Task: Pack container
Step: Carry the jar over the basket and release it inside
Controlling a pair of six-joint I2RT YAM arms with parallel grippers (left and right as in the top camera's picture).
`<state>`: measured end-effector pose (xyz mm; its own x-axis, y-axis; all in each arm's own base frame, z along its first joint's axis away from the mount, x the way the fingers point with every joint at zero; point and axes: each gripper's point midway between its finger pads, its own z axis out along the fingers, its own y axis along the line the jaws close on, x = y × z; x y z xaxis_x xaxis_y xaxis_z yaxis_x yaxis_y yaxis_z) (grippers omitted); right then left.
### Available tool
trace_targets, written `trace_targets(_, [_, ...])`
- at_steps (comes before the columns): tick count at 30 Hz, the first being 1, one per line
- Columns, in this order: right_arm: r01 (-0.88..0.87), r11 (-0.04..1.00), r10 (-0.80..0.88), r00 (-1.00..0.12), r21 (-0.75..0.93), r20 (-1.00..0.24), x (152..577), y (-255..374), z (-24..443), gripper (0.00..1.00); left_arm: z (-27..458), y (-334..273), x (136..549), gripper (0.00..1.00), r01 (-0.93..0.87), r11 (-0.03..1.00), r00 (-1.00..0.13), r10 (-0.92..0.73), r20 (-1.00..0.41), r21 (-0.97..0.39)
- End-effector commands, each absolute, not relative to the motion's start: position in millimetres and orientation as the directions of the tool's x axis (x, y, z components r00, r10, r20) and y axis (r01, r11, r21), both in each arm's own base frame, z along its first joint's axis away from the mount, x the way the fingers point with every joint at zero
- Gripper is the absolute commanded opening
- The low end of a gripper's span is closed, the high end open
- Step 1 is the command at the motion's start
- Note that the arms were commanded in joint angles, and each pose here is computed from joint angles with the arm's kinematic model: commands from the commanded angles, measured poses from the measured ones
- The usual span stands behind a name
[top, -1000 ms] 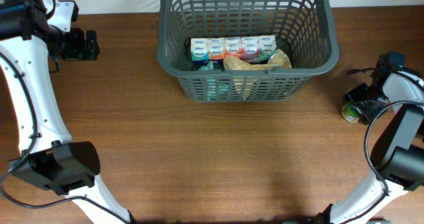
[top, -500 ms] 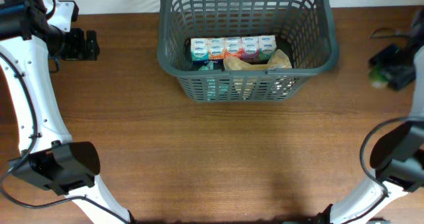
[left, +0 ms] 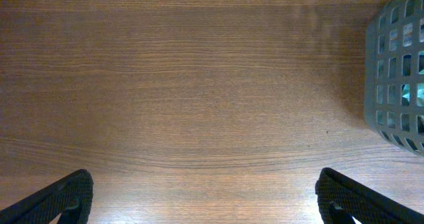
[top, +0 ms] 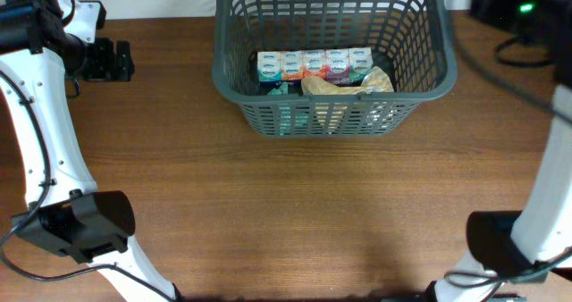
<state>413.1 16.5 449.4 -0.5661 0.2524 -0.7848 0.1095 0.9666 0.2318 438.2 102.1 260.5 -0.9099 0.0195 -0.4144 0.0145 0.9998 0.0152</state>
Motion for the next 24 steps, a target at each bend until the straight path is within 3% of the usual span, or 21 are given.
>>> trace_targets(1, [-0.054,0.987,0.080,-0.635,0.148,-0.768,426.5,77.0,424.9,0.08,267.4,101.4,435.3,0.99,0.003,1.000,-0.903,0.003,-0.430,0.002])
trace_targets(8, [-0.168,0.983,-0.090,-0.784,0.071,-0.615,458.8,146.2,329.0,0.06,267.4,101.4,435.3,0.99,0.003,1.000,-0.903,0.003,-0.430,0.002])
trace_targets(18, [-0.199,0.979,-0.174,-0.932,0.048,-0.316,483.8,178.9,173.6,0.06,267.4,101.4,435.3,0.99,0.003,1.000,-0.903,0.003,-0.430,0.002])
trace_targets(20, [-0.194,0.980,-0.177,-0.952,0.045,-0.249,479.1,178.3,150.9,0.14,267.4,101.4,435.4,0.99,0.003,1.000,-0.903,0.003,-0.431,0.002])
trace_targets(24, [-0.192,0.980,-0.177,-0.958,0.044,-0.226,475.7,176.5,147.1,0.47,267.4,101.4,435.3,0.99,0.003,1.000,-0.903,0.003,-0.430,0.002])
